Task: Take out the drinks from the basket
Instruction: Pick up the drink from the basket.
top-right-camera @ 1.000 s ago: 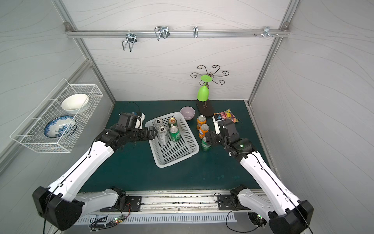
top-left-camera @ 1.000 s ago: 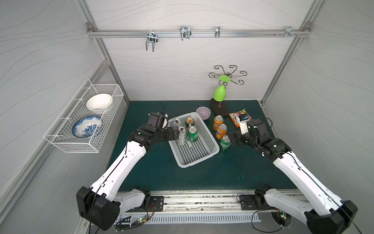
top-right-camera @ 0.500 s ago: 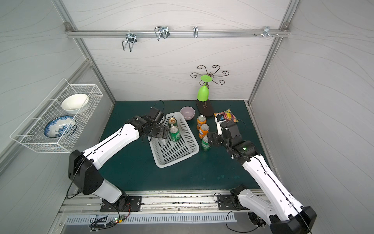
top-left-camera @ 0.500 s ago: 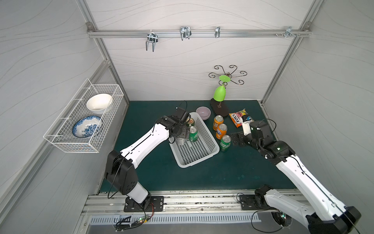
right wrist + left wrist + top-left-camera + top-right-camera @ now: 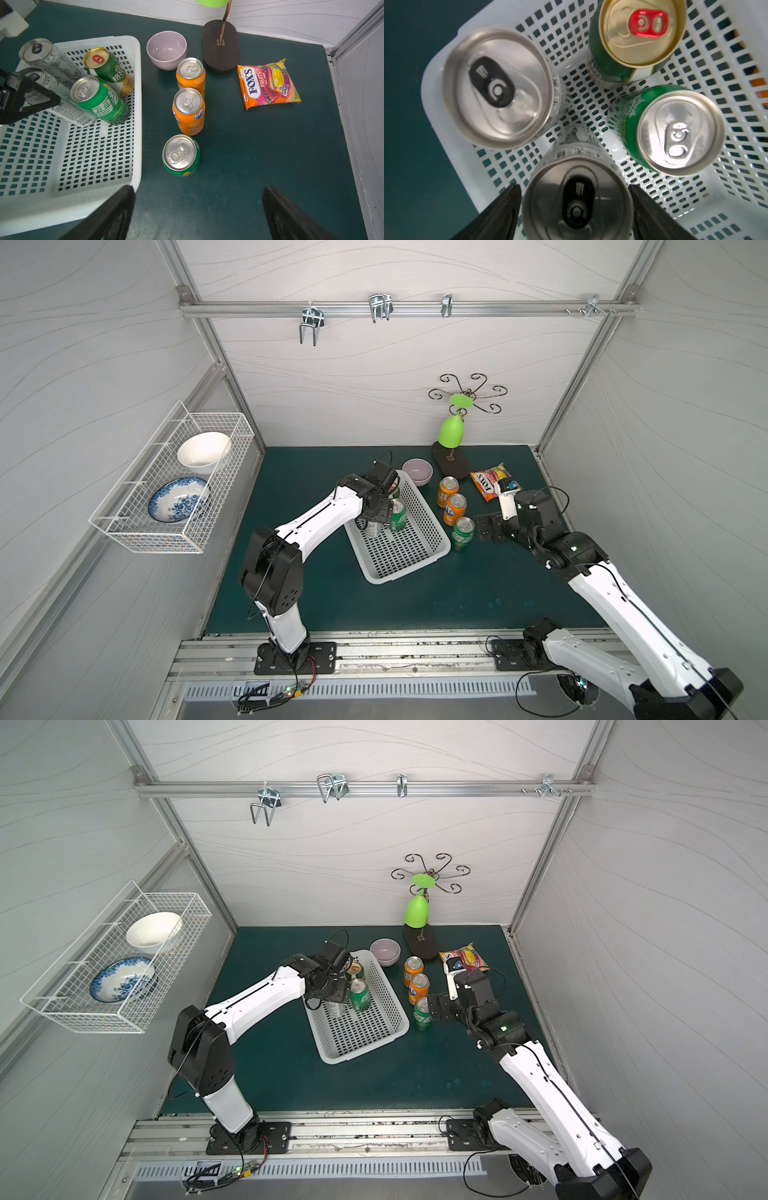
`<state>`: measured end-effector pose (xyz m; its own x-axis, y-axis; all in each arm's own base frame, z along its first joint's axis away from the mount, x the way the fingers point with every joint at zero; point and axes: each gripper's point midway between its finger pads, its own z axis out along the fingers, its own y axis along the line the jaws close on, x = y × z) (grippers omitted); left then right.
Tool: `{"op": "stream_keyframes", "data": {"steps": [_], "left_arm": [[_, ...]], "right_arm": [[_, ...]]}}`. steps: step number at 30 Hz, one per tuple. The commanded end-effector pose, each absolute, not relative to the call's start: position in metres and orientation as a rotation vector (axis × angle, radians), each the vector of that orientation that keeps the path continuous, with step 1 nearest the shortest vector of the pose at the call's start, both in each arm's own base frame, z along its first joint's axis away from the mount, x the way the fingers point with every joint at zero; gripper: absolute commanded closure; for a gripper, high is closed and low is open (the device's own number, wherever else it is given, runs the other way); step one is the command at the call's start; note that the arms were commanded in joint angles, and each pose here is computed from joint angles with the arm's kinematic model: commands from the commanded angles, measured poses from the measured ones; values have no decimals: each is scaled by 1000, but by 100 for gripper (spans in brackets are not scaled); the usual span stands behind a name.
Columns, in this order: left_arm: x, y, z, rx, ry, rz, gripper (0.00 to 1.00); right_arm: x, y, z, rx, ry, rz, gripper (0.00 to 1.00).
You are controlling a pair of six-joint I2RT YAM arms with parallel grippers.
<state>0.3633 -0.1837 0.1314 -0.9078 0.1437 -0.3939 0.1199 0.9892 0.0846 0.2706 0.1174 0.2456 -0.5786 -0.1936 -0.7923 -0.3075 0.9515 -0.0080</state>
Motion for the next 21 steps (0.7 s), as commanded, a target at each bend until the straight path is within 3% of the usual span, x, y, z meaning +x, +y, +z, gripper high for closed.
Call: {"op": "stream_keyframes", "data": {"steps": [1,21], "left_arm": [[381,-194,141,183,2670,57,18],[382,-193,138,215,2661,79,47]], "right_arm": [[267,110,242,-346,2216,135,1],[267,111,241,-344,2218,140,1]]}}
